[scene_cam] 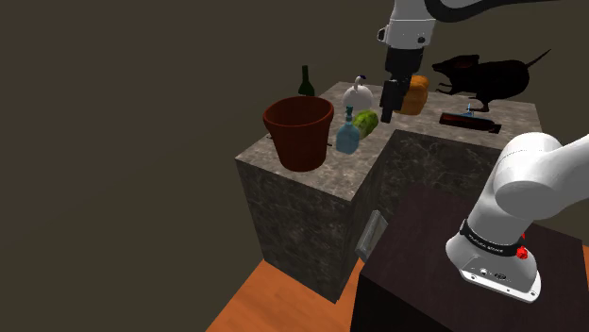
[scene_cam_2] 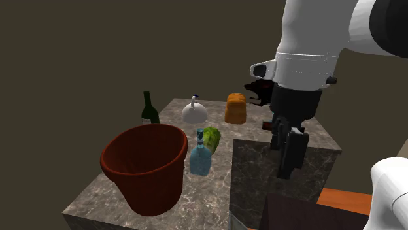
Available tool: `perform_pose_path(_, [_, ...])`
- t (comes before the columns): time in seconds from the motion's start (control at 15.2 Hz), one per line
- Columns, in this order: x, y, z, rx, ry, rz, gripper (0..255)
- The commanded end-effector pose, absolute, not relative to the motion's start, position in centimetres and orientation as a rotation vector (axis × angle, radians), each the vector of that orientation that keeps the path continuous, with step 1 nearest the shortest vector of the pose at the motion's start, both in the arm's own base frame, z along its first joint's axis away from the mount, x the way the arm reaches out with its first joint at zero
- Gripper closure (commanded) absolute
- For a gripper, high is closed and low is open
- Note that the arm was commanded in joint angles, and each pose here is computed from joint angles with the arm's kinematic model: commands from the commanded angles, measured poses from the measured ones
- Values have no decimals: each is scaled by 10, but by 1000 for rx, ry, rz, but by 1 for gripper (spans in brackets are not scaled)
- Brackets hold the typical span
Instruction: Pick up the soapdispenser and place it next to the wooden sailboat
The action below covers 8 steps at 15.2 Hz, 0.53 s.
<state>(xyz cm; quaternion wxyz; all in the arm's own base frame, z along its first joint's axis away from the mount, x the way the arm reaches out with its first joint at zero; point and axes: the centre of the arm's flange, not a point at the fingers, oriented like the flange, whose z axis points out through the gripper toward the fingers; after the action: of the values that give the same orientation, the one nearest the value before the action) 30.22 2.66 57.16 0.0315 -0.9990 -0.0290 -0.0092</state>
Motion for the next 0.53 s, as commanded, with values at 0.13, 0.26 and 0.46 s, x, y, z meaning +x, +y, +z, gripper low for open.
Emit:
perform_pose_path(0.13, [321, 10, 563, -3085, -89, -20, 0])
perform_pose_path(0.26, [340, -6, 555, -3093, -89, -12, 0])
perform_pose_path(0.46, [368, -30, 542, -3104, -89, 1, 0])
